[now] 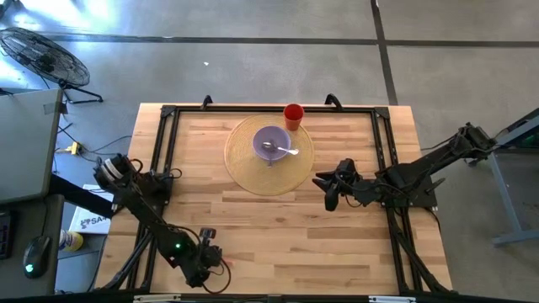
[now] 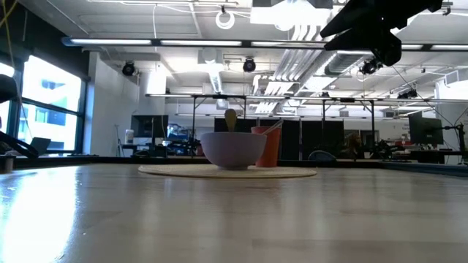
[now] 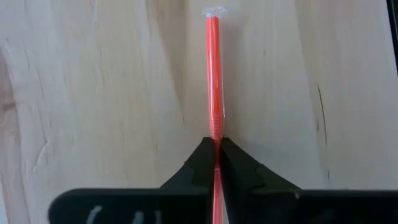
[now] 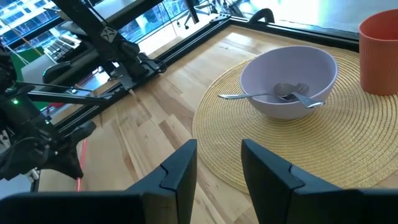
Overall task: Pick & Place Utensil
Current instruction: Put the orange straw into the orange cup
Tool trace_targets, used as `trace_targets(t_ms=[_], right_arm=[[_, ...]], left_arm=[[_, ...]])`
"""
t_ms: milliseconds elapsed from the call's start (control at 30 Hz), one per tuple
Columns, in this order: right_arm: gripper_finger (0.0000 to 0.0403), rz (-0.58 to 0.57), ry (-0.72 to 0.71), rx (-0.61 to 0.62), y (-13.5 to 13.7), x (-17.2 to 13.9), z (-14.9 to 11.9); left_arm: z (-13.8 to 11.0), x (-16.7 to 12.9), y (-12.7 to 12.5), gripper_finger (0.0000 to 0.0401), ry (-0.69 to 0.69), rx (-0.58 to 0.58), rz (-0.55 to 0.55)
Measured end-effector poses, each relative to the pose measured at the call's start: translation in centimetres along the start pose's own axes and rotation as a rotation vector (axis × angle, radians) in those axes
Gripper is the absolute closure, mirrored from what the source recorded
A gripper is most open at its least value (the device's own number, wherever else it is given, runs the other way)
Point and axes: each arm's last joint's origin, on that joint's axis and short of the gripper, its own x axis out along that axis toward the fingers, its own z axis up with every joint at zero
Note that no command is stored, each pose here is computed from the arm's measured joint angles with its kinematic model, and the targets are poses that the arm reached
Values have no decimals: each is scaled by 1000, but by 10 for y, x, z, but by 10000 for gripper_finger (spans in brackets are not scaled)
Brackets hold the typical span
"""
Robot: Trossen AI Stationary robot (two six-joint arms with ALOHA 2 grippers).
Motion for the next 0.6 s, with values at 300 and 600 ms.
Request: trace_targets(t_ms=[300, 600], right_arm=[[284, 34, -24, -96, 4, -1, 2], [284, 93, -79, -329, 29, 13, -17]], left_arm=[[10, -6, 1, 394, -107, 180, 152], [32, -61, 14, 399, -373, 327, 346]])
